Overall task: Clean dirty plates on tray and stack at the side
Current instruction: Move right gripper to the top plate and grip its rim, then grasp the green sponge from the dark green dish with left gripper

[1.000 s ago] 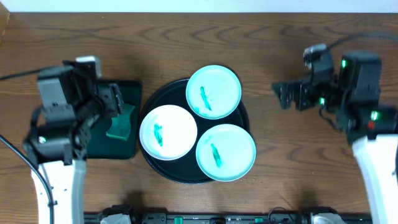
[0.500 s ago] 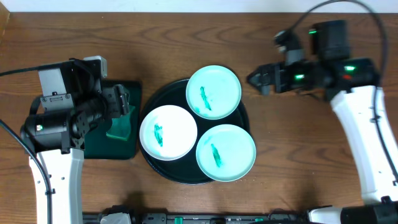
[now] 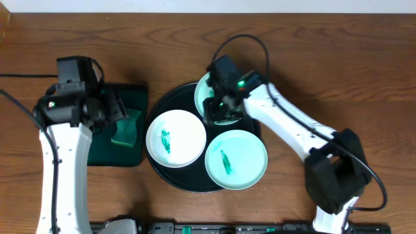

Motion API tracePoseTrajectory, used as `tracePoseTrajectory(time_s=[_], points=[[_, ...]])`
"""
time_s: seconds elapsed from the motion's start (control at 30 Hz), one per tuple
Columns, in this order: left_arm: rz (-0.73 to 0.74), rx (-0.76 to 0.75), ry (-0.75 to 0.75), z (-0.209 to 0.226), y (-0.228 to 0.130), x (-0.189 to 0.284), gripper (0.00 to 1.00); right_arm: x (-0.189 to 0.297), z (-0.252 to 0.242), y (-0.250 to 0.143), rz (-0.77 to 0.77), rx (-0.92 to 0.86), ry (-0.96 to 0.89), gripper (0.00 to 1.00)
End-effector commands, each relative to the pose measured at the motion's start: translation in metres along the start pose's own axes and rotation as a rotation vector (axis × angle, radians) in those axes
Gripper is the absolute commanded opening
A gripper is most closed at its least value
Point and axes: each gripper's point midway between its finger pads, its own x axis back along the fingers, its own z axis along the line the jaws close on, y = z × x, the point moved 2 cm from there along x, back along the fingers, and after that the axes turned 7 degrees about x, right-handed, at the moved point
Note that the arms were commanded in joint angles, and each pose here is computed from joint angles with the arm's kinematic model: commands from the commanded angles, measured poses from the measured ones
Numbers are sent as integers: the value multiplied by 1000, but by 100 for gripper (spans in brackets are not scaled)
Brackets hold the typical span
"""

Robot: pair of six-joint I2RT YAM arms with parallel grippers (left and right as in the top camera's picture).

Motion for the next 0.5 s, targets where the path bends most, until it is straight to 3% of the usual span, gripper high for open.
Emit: tracePoseTrajectory(time_s=[0.0,0.23,0.47], points=[[28,36,71,6,6,-17,72,-16,12,-1,2,11,-22,47],[85,32,95,4,7,-42,72,-33,20,-6,4,65,-81,36],[90,27,102,5,8,-45,72,-55,17,-17,59,77,-103,33]])
